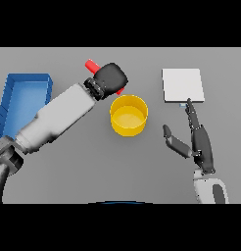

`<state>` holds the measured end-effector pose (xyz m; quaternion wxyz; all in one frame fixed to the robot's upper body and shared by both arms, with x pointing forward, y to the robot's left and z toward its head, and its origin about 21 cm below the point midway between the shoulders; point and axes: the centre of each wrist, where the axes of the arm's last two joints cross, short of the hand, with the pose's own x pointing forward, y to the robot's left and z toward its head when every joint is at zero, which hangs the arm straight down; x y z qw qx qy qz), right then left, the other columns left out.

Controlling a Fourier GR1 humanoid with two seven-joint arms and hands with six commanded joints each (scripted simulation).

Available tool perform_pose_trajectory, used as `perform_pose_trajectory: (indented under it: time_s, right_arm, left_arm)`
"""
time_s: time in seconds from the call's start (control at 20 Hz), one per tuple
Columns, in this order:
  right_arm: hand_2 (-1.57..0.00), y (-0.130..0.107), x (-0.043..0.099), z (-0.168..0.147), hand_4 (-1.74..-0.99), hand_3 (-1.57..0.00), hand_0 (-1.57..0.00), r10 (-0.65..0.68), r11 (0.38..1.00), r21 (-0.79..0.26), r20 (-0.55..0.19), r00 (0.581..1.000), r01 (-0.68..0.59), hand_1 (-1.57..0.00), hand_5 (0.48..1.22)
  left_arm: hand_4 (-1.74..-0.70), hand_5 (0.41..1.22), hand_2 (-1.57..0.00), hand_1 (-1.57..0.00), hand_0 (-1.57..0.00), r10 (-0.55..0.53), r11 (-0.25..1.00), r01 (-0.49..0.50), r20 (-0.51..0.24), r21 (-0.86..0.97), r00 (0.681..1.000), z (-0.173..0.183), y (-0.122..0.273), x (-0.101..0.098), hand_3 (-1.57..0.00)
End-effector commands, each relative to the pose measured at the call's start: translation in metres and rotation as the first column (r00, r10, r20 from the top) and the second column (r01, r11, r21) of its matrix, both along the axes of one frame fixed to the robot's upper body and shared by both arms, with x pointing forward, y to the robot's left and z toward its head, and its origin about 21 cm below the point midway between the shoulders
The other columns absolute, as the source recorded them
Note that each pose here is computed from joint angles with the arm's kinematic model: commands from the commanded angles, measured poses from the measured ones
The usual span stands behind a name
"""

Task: Pick up the red beaker and tilt it to pour out 1 green nut into yellow bowl. Pick up the yellow bowl and place it on the metallic measuring scale.

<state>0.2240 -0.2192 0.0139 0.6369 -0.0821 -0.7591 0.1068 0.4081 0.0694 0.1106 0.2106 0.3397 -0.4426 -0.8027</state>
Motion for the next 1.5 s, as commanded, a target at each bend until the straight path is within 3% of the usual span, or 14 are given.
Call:
perform_pose_trajectory:
  time_s: [0.0,0.4,0.65,1.1,1.2,1.35,1.4,1.45]
  right_arm:
    - [0.0,0.002,0.002,-0.002,-1.193,0.0,0.0,-0.003,1.0,-0.007,-0.017,1.0,0.003,0.0,0.649]
    - [0.0,0.006,0.001,-0.005,-1.179,0.0,0.0,-0.01,1.0,-0.008,-0.016,1.0,0.009,0.0,0.627]
    - [0.0,0.004,0.003,-0.004,-1.162,0.0,0.0,-0.022,0.999,-0.025,-0.007,1.0,0.021,0.0,0.627]
    - [0.0,0.004,0.004,-0.001,-1.154,0.0,0.0,-0.023,0.999,-0.031,0.002,1.0,0.023,0.0,0.635]
    - [0.0,0.004,0.005,-0.001,-1.153,0.0,0.0,-0.018,1.0,-0.022,0.007,1.0,0.018,0.0,0.636]
    - [0.0,0.002,-0.001,-0.006,-1.15,0.0,0.0,0.002,1.0,-0.011,0.017,1.0,-0.002,0.0,0.649]
    - [0.0,0.002,0.001,-0.005,-1.154,0.0,0.0,-0.002,1.0,-0.018,0.014,1.0,0.003,0.0,0.654]
    - [0.0,0.002,0.001,-0.003,-1.156,0.0,0.0,-0.004,1.0,-0.025,0.027,1.0,0.004,0.0,0.659]
  left_arm:
    - [-1.72,1.219,-1.57,-1.57,-1.57,-0.007,0.999,0.006,0.022,0.05,1.0,0.001,-0.004,0.0,-1.57]
    - [-1.74,1.221,-1.57,-1.57,-1.57,-0.165,0.936,0.118,0.116,0.332,0.979,0.002,-0.021,0.002,-1.57]
    - [-1.73,1.221,-1.57,-1.57,-1.57,-0.295,0.851,0.171,0.184,0.496,0.938,-0.001,-0.041,-0.001,-1.57]
    - [-1.72,1.221,-1.57,-1.57,-1.57,-0.429,0.737,0.205,0.211,0.644,0.879,0.01,-0.063,-0.006,-1.57]
    - [-1.72,1.221,-1.57,-1.57,-1.57,-0.443,0.715,0.201,0.213,0.669,0.871,0.026,-0.065,0.0,-1.57]
    - [-1.72,1.221,-1.57,-1.57,-1.57,-0.428,0.723,0.111,0.317,0.682,0.846,0.069,-0.063,0.017,-1.57]
    - [-1.73,1.221,-1.57,-1.57,-1.57,-0.4,0.745,0.087,0.339,0.661,0.851,0.089,-0.057,0.024,-1.57]
    - [-1.73,1.221,-1.57,-1.57,-1.57,-0.371,0.777,0.065,0.371,0.626,0.851,0.111,-0.051,0.03,-1.37]
